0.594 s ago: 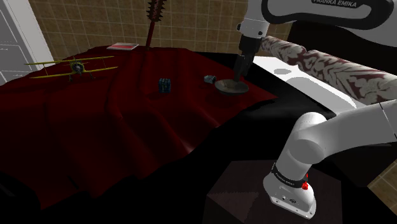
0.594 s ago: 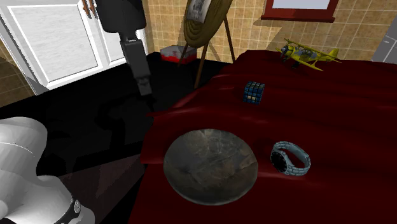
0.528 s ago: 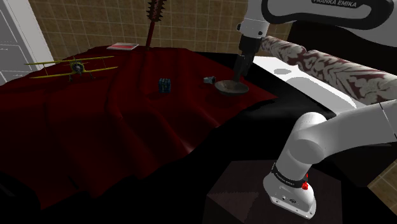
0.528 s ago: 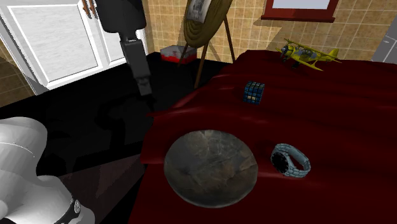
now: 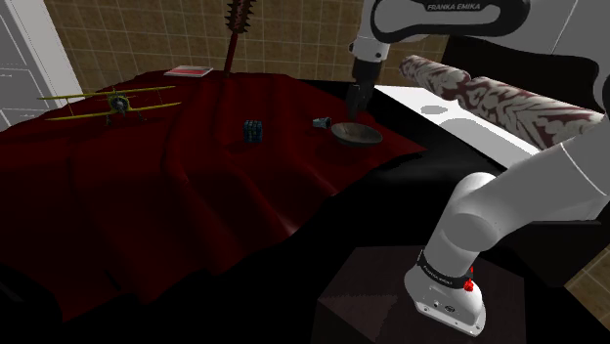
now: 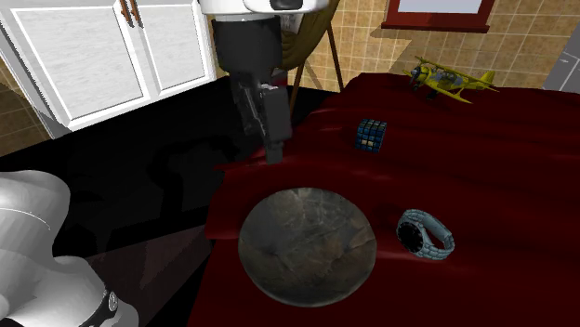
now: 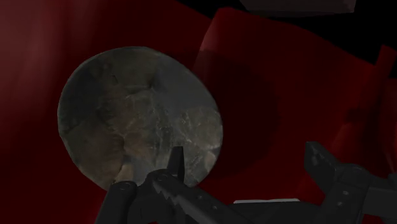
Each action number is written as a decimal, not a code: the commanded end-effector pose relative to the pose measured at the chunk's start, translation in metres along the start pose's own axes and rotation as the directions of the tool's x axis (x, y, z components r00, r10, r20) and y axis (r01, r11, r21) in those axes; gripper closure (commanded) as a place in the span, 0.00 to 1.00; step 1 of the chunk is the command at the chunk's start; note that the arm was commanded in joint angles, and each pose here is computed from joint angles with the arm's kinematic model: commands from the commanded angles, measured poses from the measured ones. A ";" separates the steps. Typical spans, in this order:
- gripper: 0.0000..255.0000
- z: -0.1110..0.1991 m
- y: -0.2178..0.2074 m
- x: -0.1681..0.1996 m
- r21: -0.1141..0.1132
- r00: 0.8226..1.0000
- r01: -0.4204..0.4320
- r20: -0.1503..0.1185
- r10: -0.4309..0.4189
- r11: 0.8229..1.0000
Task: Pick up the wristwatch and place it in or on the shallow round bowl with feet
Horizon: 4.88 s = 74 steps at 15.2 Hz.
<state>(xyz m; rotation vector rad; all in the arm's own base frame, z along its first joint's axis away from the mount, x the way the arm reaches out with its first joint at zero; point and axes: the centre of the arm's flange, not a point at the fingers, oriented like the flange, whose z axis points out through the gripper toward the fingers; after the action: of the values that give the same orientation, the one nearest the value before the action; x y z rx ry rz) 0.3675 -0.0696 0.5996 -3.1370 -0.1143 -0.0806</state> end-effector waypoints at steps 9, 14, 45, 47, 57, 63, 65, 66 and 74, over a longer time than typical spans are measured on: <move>0.00 0.038 0.094 0.090 0.003 0.999 0.021 0.024 -0.021 1.000; 0.00 0.058 0.139 0.136 0.005 0.999 0.032 0.036 -0.032 0.999; 1.00 0.125 0.199 0.195 0.009 0.998 0.045 0.052 -0.046 0.999; 1.00 0.120 0.198 0.196 0.009 0.998 0.045 0.052 -0.046 0.999; 1.00 0.068 0.199 0.199 0.009 0.998 0.045 0.052 -0.046 0.999; 1.00 0.036 0.199 0.200 0.009 0.998 0.045 0.052 -0.046 0.999; 1.00 0.025 0.199 0.201 0.009 0.998 0.045 0.052 -0.046 0.999; 1.00 0.020 0.199 0.201 0.009 0.998 0.045 0.052 -0.046 0.999; 1.00 0.003 0.176 0.140 0.009 0.998 0.045 0.052 -0.046 0.999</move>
<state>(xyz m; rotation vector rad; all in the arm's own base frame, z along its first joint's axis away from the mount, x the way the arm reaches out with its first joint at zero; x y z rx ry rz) 0.5299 -0.2378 0.6043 -3.1297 -0.1853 0.0009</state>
